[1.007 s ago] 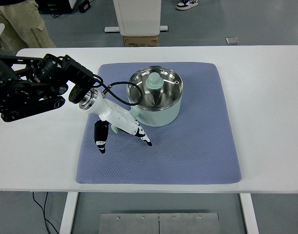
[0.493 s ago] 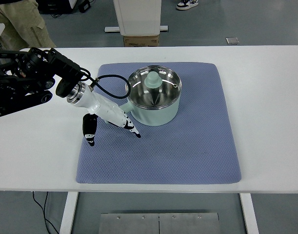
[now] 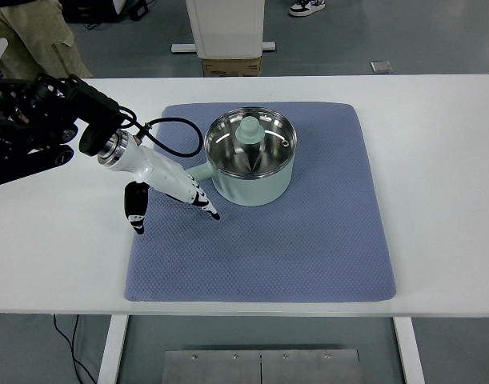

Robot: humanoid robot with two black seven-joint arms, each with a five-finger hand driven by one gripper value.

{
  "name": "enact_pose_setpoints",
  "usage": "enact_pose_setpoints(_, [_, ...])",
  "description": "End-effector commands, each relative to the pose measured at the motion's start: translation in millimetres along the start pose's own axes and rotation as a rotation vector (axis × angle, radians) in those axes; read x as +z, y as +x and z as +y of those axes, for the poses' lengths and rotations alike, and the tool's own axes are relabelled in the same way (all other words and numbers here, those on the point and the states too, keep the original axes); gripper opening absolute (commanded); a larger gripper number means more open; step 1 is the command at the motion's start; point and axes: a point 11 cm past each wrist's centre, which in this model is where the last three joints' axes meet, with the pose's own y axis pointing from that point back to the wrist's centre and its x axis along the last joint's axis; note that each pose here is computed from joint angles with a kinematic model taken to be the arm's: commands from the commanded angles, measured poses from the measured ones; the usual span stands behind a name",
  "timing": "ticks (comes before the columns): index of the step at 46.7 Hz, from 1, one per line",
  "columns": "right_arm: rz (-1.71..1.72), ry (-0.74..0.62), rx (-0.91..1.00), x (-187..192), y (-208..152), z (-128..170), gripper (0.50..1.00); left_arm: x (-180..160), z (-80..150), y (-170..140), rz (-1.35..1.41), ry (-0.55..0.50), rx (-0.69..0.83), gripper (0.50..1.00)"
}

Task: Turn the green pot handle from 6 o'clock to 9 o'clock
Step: 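Sweep the handle with the left hand toward the left arm, rotating the pot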

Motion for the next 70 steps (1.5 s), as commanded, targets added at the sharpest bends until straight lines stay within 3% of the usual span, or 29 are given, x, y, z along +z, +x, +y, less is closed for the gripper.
enact_pose_setpoints(1, [0.000,0.000,0.001,0,0,0,1.000,-1,0,-1,-0.007,0.003,0.006,1.000])
enact_pose_setpoints(18, [0.000,0.000,0.000,0,0,0,1.000,-22,10,1,0.004,0.069,0.032,1.000])
enact_pose_setpoints(70, [0.000,0.000,0.001,0,0,0,1.000,-43,17,-7,-0.008,0.139,0.039,1.000])
